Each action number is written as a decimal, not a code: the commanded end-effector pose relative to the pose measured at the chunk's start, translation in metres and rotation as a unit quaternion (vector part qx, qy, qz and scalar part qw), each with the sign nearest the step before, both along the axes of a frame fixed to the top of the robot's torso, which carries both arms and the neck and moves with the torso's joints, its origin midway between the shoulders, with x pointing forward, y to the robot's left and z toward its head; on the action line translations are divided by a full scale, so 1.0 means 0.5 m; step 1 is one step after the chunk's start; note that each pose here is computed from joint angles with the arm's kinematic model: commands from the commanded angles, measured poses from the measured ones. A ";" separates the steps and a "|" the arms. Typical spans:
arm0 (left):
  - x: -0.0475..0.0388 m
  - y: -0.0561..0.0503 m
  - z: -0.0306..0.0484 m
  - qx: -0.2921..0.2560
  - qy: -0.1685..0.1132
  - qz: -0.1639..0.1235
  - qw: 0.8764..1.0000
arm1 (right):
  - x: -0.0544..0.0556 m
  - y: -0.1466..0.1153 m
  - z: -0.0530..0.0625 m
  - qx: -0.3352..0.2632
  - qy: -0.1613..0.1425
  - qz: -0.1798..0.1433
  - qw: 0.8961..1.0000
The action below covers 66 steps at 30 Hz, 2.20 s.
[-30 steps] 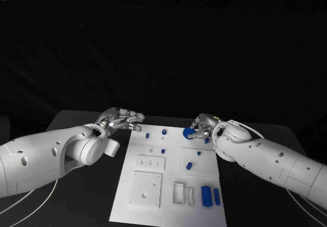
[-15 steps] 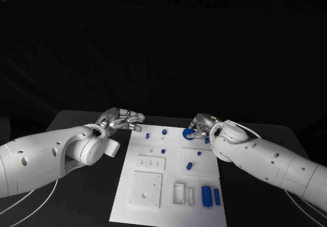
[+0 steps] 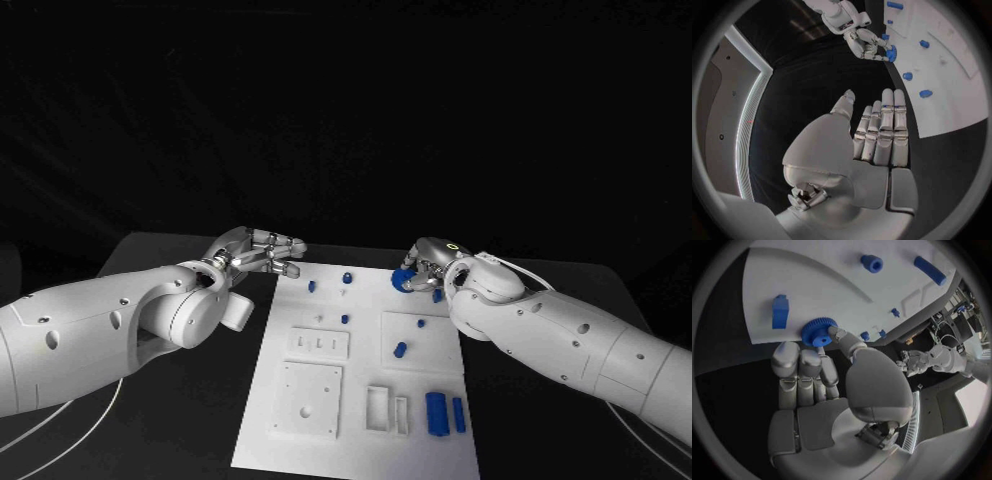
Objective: Assemble the parts on the task board
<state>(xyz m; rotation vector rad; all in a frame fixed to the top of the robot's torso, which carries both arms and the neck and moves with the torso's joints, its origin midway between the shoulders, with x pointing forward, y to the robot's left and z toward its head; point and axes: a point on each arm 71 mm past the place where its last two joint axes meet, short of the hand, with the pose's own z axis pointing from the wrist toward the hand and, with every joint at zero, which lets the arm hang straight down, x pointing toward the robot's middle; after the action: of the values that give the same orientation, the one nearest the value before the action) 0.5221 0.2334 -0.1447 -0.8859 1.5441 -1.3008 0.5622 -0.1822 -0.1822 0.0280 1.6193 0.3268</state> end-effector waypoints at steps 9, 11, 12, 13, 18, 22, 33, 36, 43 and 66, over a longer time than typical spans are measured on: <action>-0.001 -0.005 0.002 -0.001 0.000 -0.009 1.000 | -0.008 0.009 0.000 -0.015 -0.018 0.009 1.000; -0.001 -0.004 0.002 -0.001 0.000 -0.009 1.000 | -0.010 0.012 0.003 -0.015 -0.026 0.011 0.999; -0.001 -0.004 0.002 -0.001 0.000 -0.009 1.000 | -0.011 0.014 0.005 -0.016 -0.032 0.012 0.999; -0.001 -0.004 0.002 -0.001 0.000 -0.009 1.000 | -0.013 0.015 0.008 -0.016 -0.038 0.013 0.999; -0.002 -0.003 0.002 -0.001 0.000 -0.009 1.000 | -0.022 0.025 0.021 -0.019 -0.067 0.019 0.997; -0.002 -0.003 0.002 0.000 -0.001 -0.008 1.000 | -0.033 0.037 0.034 -0.020 -0.085 0.028 0.996; -0.004 -0.004 0.003 0.001 -0.003 -0.008 1.000 | -0.069 0.097 0.057 -0.014 -0.113 0.067 0.991; -0.004 -0.004 0.003 0.001 -0.003 -0.009 1.000 | -0.076 0.115 0.053 -0.016 -0.114 0.078 0.990; -0.004 -0.008 0.003 0.000 -0.003 -0.011 1.000 | -0.088 0.160 0.033 -0.019 -0.112 0.102 0.988; -0.002 -0.013 0.002 0.001 -0.002 -0.012 1.000 | -0.079 0.224 -0.020 -0.027 -0.106 0.116 0.987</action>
<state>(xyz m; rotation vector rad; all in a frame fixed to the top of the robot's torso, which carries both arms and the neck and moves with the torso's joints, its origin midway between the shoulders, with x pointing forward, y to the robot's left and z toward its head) 0.5214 0.2297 -0.1447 -0.8778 1.5533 -1.3042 0.5229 -0.0707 -0.1908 -0.2136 1.4335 0.4530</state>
